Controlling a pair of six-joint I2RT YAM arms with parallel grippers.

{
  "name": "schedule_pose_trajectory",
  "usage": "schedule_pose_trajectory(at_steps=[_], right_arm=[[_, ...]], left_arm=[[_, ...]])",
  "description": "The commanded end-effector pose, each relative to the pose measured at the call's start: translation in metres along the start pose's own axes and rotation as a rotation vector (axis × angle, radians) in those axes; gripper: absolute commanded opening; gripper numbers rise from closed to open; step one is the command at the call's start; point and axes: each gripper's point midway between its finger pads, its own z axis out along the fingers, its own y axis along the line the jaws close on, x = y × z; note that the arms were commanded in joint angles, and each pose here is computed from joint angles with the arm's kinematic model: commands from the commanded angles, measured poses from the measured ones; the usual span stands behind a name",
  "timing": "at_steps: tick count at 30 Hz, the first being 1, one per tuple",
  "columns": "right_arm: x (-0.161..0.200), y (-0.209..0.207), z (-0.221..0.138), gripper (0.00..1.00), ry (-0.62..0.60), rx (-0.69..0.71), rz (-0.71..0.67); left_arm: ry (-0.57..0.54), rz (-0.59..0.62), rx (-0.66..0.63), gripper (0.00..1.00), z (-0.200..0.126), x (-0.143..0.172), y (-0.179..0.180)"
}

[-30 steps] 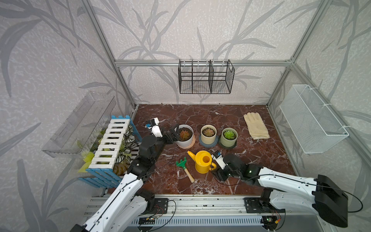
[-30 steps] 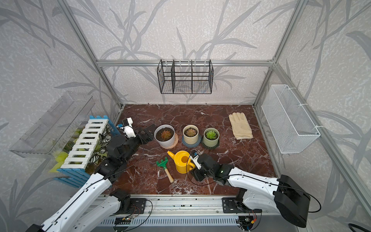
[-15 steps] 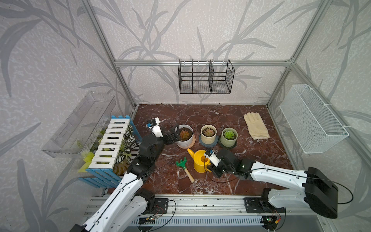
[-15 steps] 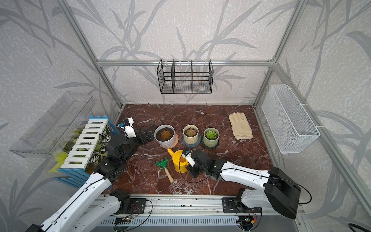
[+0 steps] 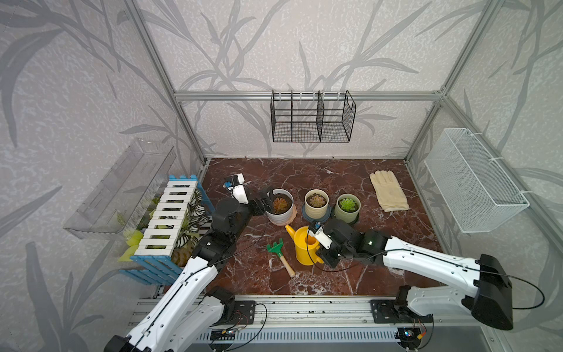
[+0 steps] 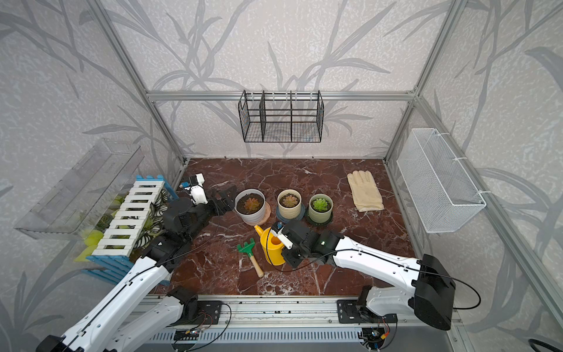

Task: Water the succulent around the soil edge
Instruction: Pick up the watering can from the center of the board, then water the soil of the potted plant with water.

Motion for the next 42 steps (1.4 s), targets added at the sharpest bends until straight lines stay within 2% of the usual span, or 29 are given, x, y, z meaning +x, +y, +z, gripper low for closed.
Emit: schedule_pose_trajectory(at_steps=[1, 6, 15, 24, 34, 42], right_arm=[[0.002, 0.004, -0.029, 0.0, 0.112, 0.018, 0.019], [-0.011, -0.001, -0.054, 0.0, 0.221, 0.061, 0.038], [-0.037, -0.013, -0.064, 0.0, 0.371, 0.086, 0.094], [-0.064, -0.002, -0.052, 0.0, 0.426, 0.037, 0.095], [-0.091, 0.003, -0.03, 0.0, 0.399, 0.012, 0.099], [-0.093, -0.008, -0.026, 0.0, 0.387, 0.064, 0.11]], left_arm=[[-0.03, 0.035, -0.027, 1.0, -0.005, -0.012, 0.001], [-0.041, 0.062, -0.067, 1.0, -0.01, -0.014, 0.009], [-0.035, 0.074, -0.132, 1.0, -0.013, -0.016, 0.019], [-0.068, 0.072, -0.129, 1.0, -0.023, -0.023, 0.019], [-0.04, 0.066, -0.141, 1.0, -0.018, -0.017, 0.022], [-0.038, 0.066, -0.131, 1.0, -0.018, -0.016, 0.02]])
